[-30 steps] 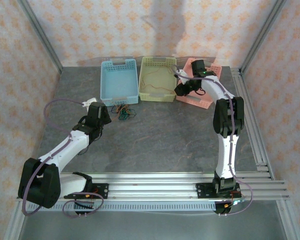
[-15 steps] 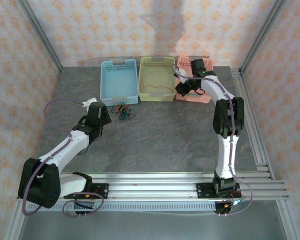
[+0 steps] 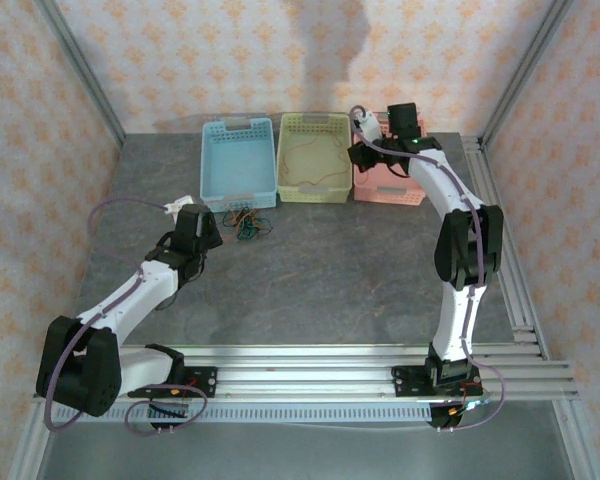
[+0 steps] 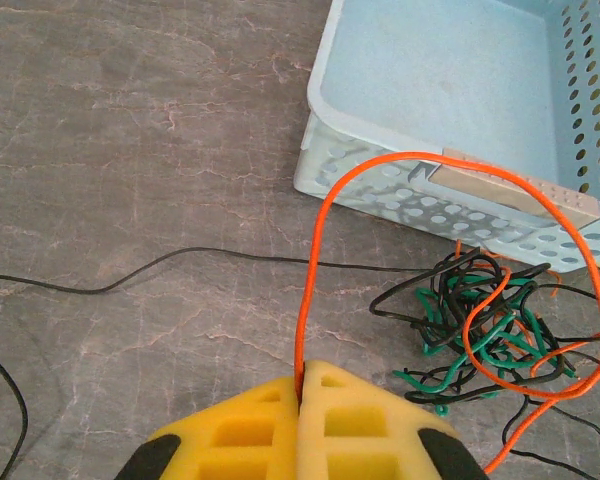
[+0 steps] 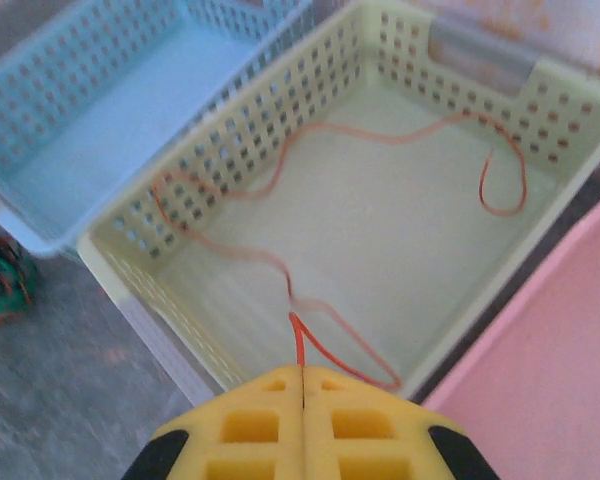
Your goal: Untangle the cables
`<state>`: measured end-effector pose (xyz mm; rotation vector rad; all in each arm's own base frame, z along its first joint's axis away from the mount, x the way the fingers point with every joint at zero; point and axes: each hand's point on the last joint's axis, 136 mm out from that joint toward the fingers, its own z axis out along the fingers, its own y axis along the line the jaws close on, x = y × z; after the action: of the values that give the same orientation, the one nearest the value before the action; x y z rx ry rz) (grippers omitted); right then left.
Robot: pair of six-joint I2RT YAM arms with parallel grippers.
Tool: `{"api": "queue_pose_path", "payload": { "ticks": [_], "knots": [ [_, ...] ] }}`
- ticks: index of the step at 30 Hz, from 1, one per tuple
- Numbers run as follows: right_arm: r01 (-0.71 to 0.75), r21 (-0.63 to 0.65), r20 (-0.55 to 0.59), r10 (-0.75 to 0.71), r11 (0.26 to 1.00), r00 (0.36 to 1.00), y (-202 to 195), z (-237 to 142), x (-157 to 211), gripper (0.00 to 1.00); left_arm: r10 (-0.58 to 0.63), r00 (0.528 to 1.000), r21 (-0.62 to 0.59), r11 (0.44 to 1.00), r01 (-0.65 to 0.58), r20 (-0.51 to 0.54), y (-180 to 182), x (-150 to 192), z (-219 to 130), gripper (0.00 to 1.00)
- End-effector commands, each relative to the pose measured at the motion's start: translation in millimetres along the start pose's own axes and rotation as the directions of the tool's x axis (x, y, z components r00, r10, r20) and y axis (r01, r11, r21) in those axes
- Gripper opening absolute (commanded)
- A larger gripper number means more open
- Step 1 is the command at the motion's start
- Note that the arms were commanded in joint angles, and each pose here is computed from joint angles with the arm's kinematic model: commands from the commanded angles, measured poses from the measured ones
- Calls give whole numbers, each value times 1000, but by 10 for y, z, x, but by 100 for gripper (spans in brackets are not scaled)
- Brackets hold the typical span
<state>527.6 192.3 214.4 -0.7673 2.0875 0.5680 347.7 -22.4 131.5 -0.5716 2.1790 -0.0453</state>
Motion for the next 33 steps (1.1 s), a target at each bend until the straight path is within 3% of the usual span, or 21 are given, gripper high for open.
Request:
{"api": "queue_pose_path", "payload": {
  "ticks": [1,7,14,15,16,18,21,25,29,33],
  "knots": [
    [-62,6,159,60,998,986,113,-89,-519,0,-10,1000,6,1000,10,15,-21,-26,-9,0],
    [-135,2,241,131,991,962,161,221,-849,0,-10,1000,9,1000,10,16,-29,-28,-12,0],
    [-287,55,301,259,956,918,-82,922,-624,0,-6,1000,18,1000,6,10,-63,-14,-7,0],
    [-301,49,293,274,952,916,-80,996,-580,7,-7,1000,24,1000,6,8,-72,-11,-5,0],
    [-305,39,285,282,952,916,-60,1027,-563,22,-3,1000,32,999,3,7,-92,-8,-4,0],
    [-283,42,280,260,958,924,1,958,-584,38,5,1000,61,998,-5,8,-140,-6,-17,0],
    [-236,96,382,183,967,906,132,589,-672,48,17,1000,111,994,-18,13,-227,-1,-52,0],
    [-225,61,416,180,972,891,390,170,-554,48,55,997,221,973,-66,54,-457,-7,-196,0],
    [-165,-13,423,155,986,893,758,-12,-170,47,123,986,331,931,-155,115,-749,35,-410,0],
    [-49,-56,396,68,997,916,1120,-80,268,47,225,957,451,845,-286,184,-1115,152,-669,0]
  ]
}}
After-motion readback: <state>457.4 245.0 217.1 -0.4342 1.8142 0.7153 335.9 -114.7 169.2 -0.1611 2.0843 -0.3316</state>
